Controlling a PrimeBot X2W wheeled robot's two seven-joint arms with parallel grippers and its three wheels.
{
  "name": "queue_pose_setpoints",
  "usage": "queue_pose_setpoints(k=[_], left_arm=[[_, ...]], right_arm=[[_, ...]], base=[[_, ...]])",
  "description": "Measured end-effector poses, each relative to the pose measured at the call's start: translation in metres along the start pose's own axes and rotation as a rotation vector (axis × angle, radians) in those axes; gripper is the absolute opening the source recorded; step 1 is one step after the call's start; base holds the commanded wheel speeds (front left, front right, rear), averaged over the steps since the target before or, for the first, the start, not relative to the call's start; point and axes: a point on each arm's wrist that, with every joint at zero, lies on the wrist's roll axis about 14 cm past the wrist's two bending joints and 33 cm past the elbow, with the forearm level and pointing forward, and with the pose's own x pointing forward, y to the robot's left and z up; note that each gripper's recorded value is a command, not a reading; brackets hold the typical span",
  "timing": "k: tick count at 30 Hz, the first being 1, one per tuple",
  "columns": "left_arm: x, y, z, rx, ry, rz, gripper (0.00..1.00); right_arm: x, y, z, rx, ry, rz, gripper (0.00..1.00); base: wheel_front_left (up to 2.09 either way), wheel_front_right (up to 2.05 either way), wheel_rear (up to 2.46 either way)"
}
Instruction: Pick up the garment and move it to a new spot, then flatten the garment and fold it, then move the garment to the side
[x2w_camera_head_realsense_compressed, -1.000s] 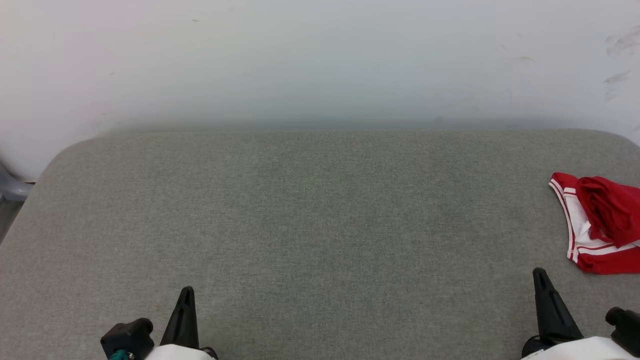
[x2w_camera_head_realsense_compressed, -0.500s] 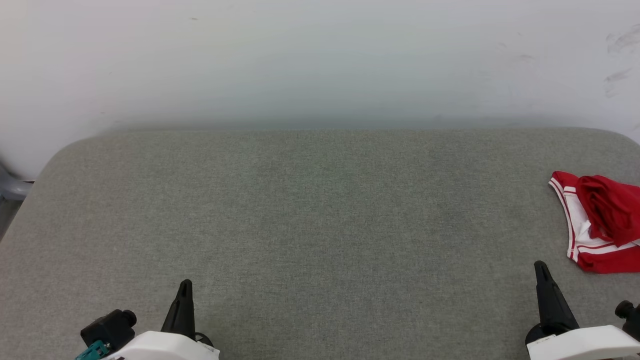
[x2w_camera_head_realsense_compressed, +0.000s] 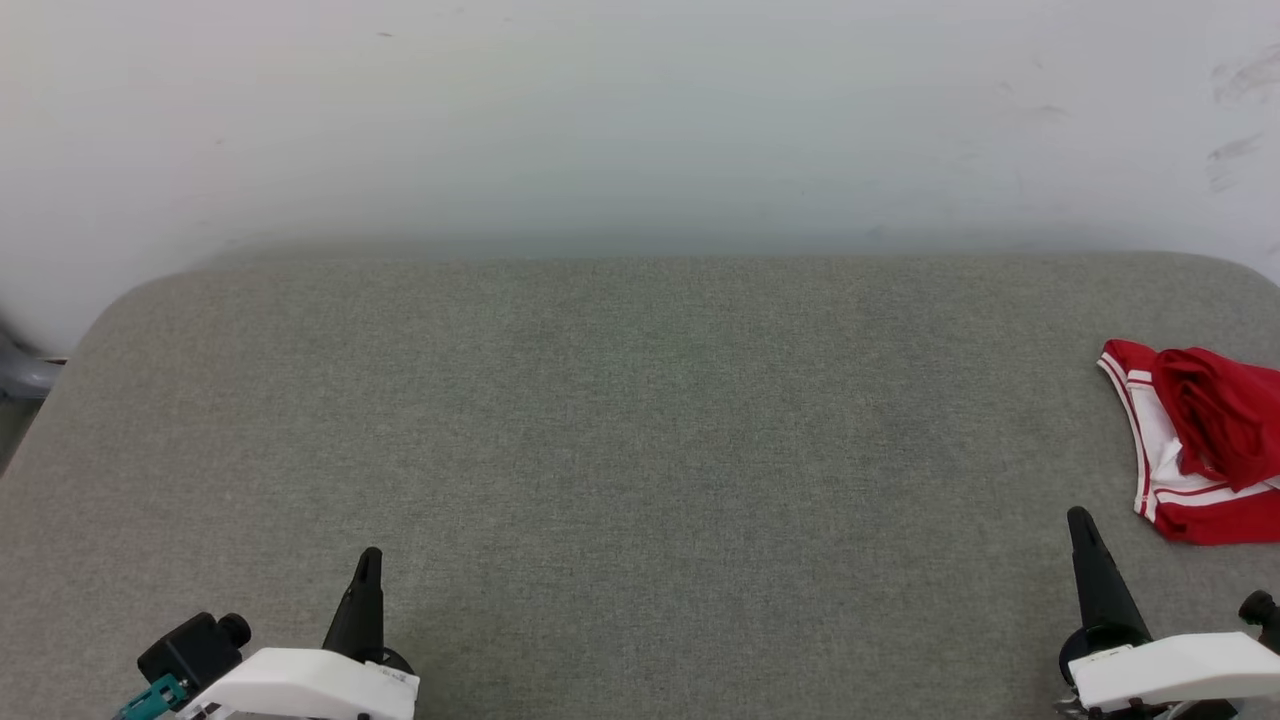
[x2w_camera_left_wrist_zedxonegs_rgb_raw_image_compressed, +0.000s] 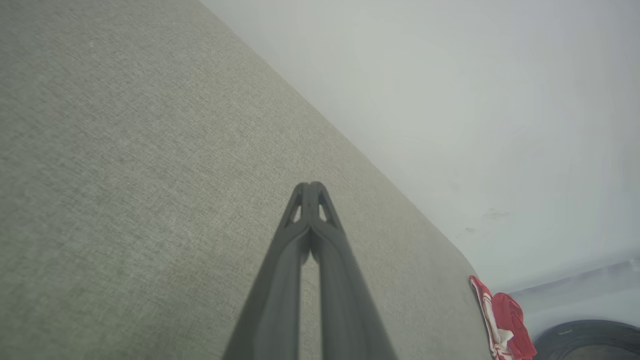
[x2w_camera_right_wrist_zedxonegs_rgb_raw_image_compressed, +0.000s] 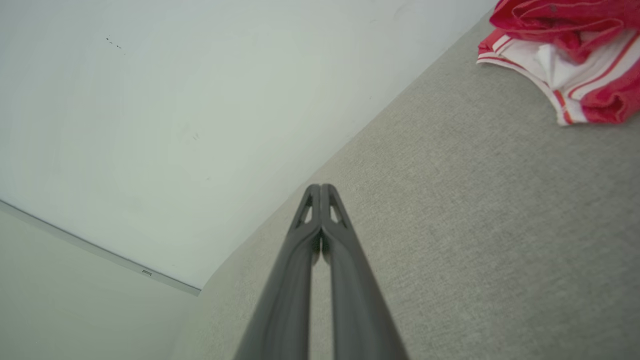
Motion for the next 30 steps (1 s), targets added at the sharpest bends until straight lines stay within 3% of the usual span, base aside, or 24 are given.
queue_pose_setpoints(k=[30], left_arm=[[0.015, -0.006, 0.007, -0.388, 0.020, -0.035, 0.00]], right_arm=[[0.013, 0.003, 0.000, 0.350, 0.023, -0.003, 0.00]], base=[[0.00, 0.00, 0.00]])
